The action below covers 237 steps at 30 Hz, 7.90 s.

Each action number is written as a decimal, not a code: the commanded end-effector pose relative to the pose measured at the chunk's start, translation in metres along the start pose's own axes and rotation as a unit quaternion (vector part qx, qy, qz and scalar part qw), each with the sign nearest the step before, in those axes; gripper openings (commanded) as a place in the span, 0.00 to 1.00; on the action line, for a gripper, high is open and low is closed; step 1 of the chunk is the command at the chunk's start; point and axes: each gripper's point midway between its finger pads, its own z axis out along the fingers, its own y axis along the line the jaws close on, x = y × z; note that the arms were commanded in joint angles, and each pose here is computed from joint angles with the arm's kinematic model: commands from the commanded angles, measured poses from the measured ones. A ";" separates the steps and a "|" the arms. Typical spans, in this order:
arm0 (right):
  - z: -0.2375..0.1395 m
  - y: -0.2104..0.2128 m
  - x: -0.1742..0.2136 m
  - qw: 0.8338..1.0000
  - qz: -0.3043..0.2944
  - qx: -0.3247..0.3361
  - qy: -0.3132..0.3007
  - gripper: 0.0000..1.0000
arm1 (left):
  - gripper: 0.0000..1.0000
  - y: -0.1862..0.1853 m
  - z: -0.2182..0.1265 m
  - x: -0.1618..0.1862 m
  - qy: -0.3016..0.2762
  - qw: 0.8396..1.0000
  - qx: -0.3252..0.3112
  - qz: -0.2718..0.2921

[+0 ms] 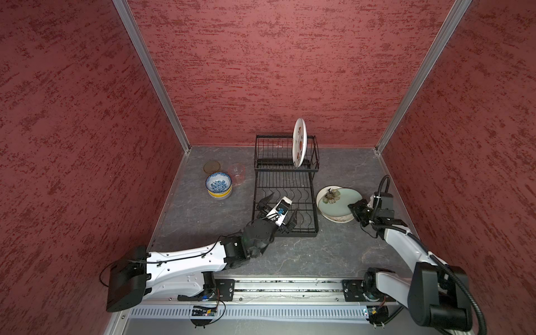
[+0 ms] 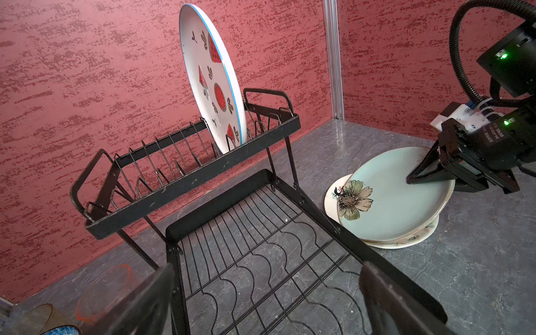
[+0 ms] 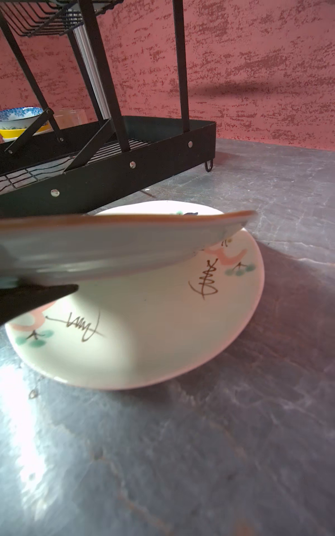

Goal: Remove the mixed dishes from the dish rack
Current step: 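Lower the green plate onto the white flowered plate with the right gripper, then open the right gripper and raise it while the left gripper reaches toward the rack, then move the left gripper to the watermelon plate's rim in the upper rack, then close the left gripper on the watermelon plate and lift it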

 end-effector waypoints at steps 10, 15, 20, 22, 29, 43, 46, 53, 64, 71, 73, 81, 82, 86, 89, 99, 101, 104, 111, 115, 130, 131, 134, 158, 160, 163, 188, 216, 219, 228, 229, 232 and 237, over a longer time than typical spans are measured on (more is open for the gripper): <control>-0.001 0.026 -0.016 0.999 -0.048 -0.020 -0.007 0.47 | 1.00 0.005 0.000 0.002 0.001 1.000 -0.007 -0.008; -0.003 0.021 -0.016 0.997 -0.070 0.006 -0.001 0.62 | 1.00 0.005 0.001 0.004 0.005 1.000 -0.009 -0.007; -0.004 0.011 -0.016 0.994 -0.100 0.048 0.011 0.78 | 1.00 0.005 0.002 0.005 0.007 1.000 -0.010 -0.008; -0.002 0.006 -0.017 0.991 -0.112 0.065 0.016 0.84 | 1.00 0.005 0.002 0.006 0.008 1.000 -0.009 -0.008; 0.001 -0.011 -0.022 0.983 -0.140 0.118 0.022 0.96 | 1.00 0.006 0.004 0.008 0.011 1.000 -0.011 -0.007; -0.013 0.011 -0.027 0.979 -0.181 0.092 -0.025 0.99 | 1.00 0.001 0.013 0.018 0.041 0.999 -0.006 -0.010; -0.016 0.028 -0.017 0.981 -0.189 0.052 -0.017 0.99 | 1.00 -0.002 0.016 0.019 0.046 0.999 0.002 -0.020; -0.032 0.067 0.009 0.976 -0.209 -0.066 -0.010 0.99 | 1.00 -0.015 0.025 0.005 0.058 0.997 0.023 -0.055; -0.062 0.111 0.041 0.948 -0.252 -0.192 -0.015 0.99 | 1.00 -0.018 0.035 -0.038 0.050 0.994 0.025 -0.098; -0.067 0.124 0.054 0.935 -0.257 -0.244 -0.004 0.99 | 1.00 -0.013 0.040 -0.082 0.022 0.992 0.030 -0.122; -0.068 0.124 0.055 0.934 -0.255 -0.249 -0.005 0.99 | 1.00 -0.013 0.042 -0.090 0.019 0.991 0.034 -0.127; -0.075 0.119 0.057 0.932 -0.258 -0.253 -0.017 0.99 | 0.99 -0.004 0.050 -0.104 0.024 0.986 0.041 -0.158; -0.076 0.119 0.056 0.932 -0.258 -0.253 -0.020 0.99 | 1.00 -0.002 0.051 -0.105 0.024 0.985 0.043 -0.166; -0.076 0.117 0.058 0.932 -0.258 -0.254 -0.020 0.99 | 1.00 0.012 0.054 -0.110 0.023 0.980 0.041 -0.192; -0.076 0.115 0.059 0.932 -0.256 -0.256 -0.019 0.99 | 1.00 0.022 0.055 -0.113 0.020 0.979 0.034 -0.200; -0.072 0.105 0.063 0.934 -0.247 -0.257 -0.018 0.99 | 1.00 0.049 0.066 -0.121 0.018 0.968 0.047 -0.245; -0.072 0.103 0.063 0.935 -0.247 -0.254 -0.018 0.99 | 1.00 0.047 0.069 -0.121 0.018 0.966 0.055 -0.251; -0.069 0.097 0.062 0.939 -0.242 -0.242 -0.022 0.99 | 1.00 0.045 0.077 -0.119 0.019 0.962 0.068 -0.263; -0.067 0.088 0.064 0.943 -0.235 -0.236 -0.021 0.99 | 1.00 0.051 0.098 -0.116 0.014 0.948 0.095 -0.304; -0.067 0.086 0.065 0.942 -0.234 -0.238 -0.021 0.99 | 1.00 0.050 0.109 -0.117 0.009 0.946 0.103 -0.308; -0.066 0.081 0.066 0.942 -0.246 -0.228 -0.025 0.99 | 0.97 0.052 0.156 -0.101 0.036 0.960 0.060 -0.272; -0.066 0.080 0.065 0.942 -0.247 -0.225 -0.026 0.99 | 0.96 0.052 0.160 -0.100 0.039 0.961 0.055 -0.268; -0.063 0.077 0.063 0.945 -0.244 -0.215 -0.030 0.99 | 0.94 0.053 0.170 -0.096 0.047 0.965 0.041 -0.253; -0.060 0.074 0.063 0.947 -0.243 -0.208 -0.027 0.99 | 0.51 0.071 0.202 -0.064 0.105 0.979 -0.087 -0.153; -0.059 0.073 0.063 0.948 -0.241 -0.207 -0.026 0.99 | 0.50 0.073 0.201 -0.065 0.104 0.979 -0.096 -0.144; -0.060 0.073 0.063 0.948 -0.239 -0.208 -0.025 0.99 | 0.45 0.075 0.199 -0.067 0.103 0.981 -0.105 -0.130; -0.058 0.069 0.063 0.952 -0.231 -0.198 -0.022 0.99 | 0.40 0.082 0.196 -0.071 0.118 0.983 -0.138 -0.024; -0.054 0.061 0.068 0.954 -0.228 -0.193 -0.011 0.99 | 0.02 0.078 0.194 -0.116 0.054 0.987 -0.153 0.001; -0.053 0.060 0.069 0.955 -0.226 -0.192 -0.009 0.99 | 0.00 0.079 0.193 -0.121 0.045 0.988 -0.149 -0.012; -0.053 0.058 0.069 0.956 -0.224 -0.191 -0.009 0.99 | 0.00 0.078 0.187 -0.135 0.019 0.990 -0.134 -0.032; -0.053 0.058 0.069 0.956 -0.224 -0.191 -0.010 0.99 | 0.00 0.079 0.184 -0.138 0.010 0.991 -0.132 -0.037; -0.052 0.056 0.069 0.957 -0.222 -0.188 -0.008 0.99 | 0.00 0.075 0.179 -0.146 -0.010 0.994 -0.104 -0.044; -0.049 0.055 0.070 0.957 -0.218 -0.189 -0.006 0.99 | 0.00 0.080 0.167 -0.158 -0.042 0.993 -0.098 -0.057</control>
